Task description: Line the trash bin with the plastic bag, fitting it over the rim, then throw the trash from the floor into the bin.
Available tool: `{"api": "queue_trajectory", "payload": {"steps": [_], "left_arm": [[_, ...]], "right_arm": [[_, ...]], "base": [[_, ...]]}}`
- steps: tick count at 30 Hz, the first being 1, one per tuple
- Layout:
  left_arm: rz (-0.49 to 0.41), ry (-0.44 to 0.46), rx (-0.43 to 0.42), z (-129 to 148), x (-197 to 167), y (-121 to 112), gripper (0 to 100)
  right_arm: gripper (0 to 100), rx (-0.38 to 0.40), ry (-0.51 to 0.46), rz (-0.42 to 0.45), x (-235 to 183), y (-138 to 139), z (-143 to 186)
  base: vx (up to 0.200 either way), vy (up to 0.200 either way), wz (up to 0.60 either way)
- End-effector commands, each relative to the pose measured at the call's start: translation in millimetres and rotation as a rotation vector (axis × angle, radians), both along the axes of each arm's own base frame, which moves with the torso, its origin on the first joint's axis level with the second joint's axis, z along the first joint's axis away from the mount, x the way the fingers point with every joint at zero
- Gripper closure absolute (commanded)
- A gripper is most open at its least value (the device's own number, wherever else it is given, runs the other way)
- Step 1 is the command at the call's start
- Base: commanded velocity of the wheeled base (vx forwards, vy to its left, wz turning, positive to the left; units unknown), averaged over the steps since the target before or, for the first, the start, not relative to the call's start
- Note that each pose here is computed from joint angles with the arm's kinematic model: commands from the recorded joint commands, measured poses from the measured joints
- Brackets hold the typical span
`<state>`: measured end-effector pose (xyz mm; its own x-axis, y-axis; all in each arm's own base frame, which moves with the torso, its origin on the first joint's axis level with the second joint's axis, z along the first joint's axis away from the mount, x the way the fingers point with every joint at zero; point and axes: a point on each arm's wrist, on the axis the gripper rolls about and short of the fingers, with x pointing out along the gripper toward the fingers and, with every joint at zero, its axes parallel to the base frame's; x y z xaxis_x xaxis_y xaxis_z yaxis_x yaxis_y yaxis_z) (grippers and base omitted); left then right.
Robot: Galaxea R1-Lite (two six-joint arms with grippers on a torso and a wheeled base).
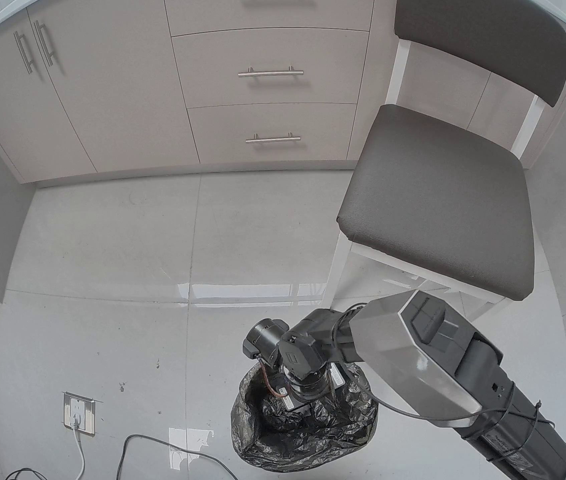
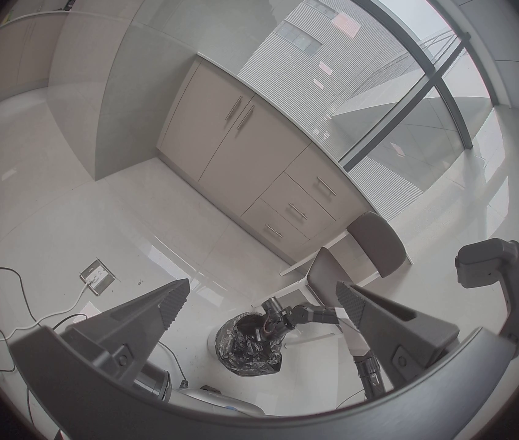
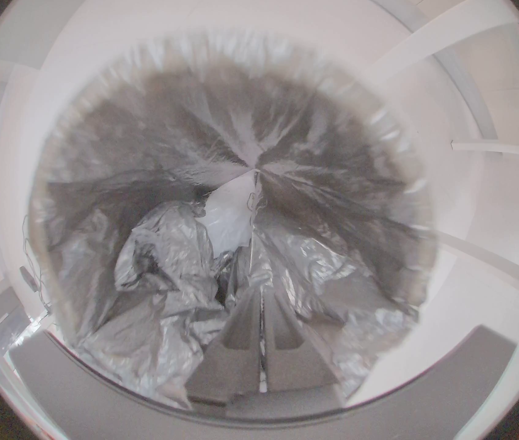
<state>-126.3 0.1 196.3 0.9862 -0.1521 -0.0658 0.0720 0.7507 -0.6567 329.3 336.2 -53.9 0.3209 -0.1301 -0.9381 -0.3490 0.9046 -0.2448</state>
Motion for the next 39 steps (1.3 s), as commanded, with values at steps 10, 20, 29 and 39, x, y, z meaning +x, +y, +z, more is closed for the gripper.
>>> {"api": "queue_trajectory", "payload": {"steps": [10,20,29,39], "left_arm": [[0.032,-0.043,0.02,-11,4,-6,0],[0.035,0.003,0.115,-24,18,-6,0],[0.168,0.133,0.481,-79,56,1,0],[0.351,-0.008,0.657,-113,98,5,0]], "right_arm": [[100,-0.036,-0.153,-0.057,-23,-30,157],[100,0.129,-0.313,-0.07,-54,-68,270],[100,0.15,-0.387,-0.141,-87,-123,335],[100,0.199,-0.427,-0.162,-144,-179,388]], "base": [[0.0,0.0,0.0],[0.0,0.0,0.0],[0.0,0.0,0.0],[0.0,0.0,0.0]]}}
